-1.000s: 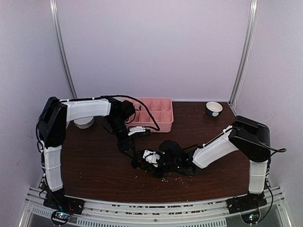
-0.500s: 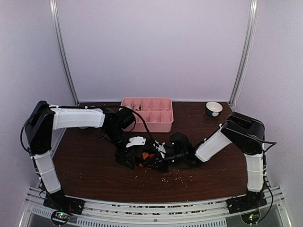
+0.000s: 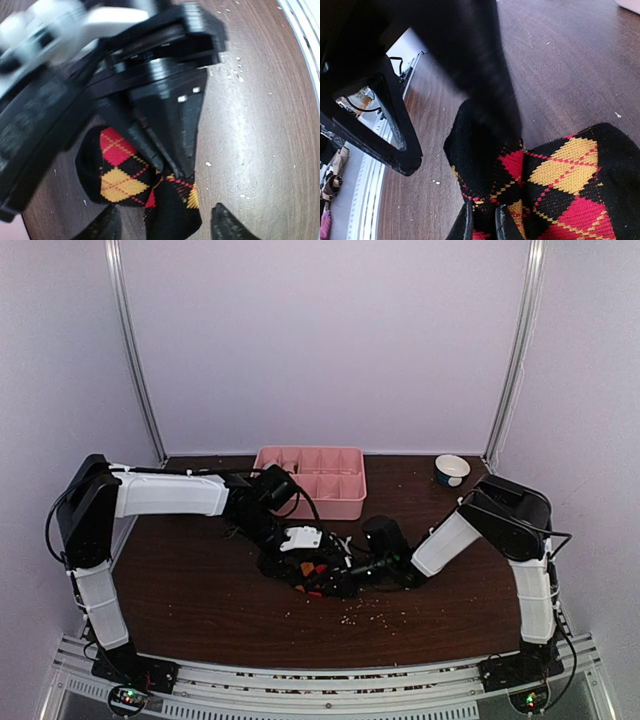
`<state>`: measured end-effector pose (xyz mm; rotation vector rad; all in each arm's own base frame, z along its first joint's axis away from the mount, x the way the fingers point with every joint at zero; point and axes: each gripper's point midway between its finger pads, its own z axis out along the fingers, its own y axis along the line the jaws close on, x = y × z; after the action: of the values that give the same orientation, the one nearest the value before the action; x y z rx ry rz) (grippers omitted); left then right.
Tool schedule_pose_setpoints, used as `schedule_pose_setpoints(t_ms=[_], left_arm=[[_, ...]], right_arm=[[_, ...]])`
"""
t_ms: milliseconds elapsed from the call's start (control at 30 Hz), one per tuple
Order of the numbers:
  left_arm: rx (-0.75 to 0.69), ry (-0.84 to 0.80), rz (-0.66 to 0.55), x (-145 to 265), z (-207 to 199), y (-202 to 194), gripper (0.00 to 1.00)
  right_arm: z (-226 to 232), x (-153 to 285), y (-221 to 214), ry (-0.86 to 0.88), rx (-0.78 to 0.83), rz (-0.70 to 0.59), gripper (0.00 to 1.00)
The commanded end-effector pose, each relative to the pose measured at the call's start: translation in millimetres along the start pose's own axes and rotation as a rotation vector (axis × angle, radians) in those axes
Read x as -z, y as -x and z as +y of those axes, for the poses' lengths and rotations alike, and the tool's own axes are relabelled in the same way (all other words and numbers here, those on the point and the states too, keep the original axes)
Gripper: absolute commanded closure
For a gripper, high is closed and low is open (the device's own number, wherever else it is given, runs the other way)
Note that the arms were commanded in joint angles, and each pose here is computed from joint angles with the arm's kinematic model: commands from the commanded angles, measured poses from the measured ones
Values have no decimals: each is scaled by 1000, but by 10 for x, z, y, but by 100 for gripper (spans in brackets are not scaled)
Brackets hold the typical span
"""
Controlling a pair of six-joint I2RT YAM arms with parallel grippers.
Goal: Roll the socks
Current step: Roll the sock at the center of the board.
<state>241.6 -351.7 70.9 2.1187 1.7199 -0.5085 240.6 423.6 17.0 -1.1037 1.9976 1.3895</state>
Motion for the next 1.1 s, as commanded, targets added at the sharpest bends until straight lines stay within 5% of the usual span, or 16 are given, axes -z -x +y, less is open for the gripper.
schedule_pose_setpoints(t_ms=[0, 433, 533, 667, 700, 1000, 1067], left_arm=[[-45, -41, 0, -121, -115, -21, 45], [-11, -103, 64, -377, -100, -124, 53], [-12, -99, 71, -403, -70, -127, 65], [13, -150, 65, -400, -113, -105, 92], [23, -175, 67, -408, -143, -113, 100], [146, -427, 139, -359, -543, -290, 100], [174, -473, 144, -302, -644, -290, 100]], right_arm=[[-617, 312, -1674, -275, -452, 399, 100], [-711, 369, -1793, -290, -530, 402, 100], [-697, 361, -1795, -279, -537, 397, 100], [-677, 345, -1675, -264, -511, 349, 98], [-666, 340, -1597, -257, -491, 323, 96], [-368, 424, -999, -179, -295, 90, 70], [-304, 474, -871, -185, -247, 44, 57]])
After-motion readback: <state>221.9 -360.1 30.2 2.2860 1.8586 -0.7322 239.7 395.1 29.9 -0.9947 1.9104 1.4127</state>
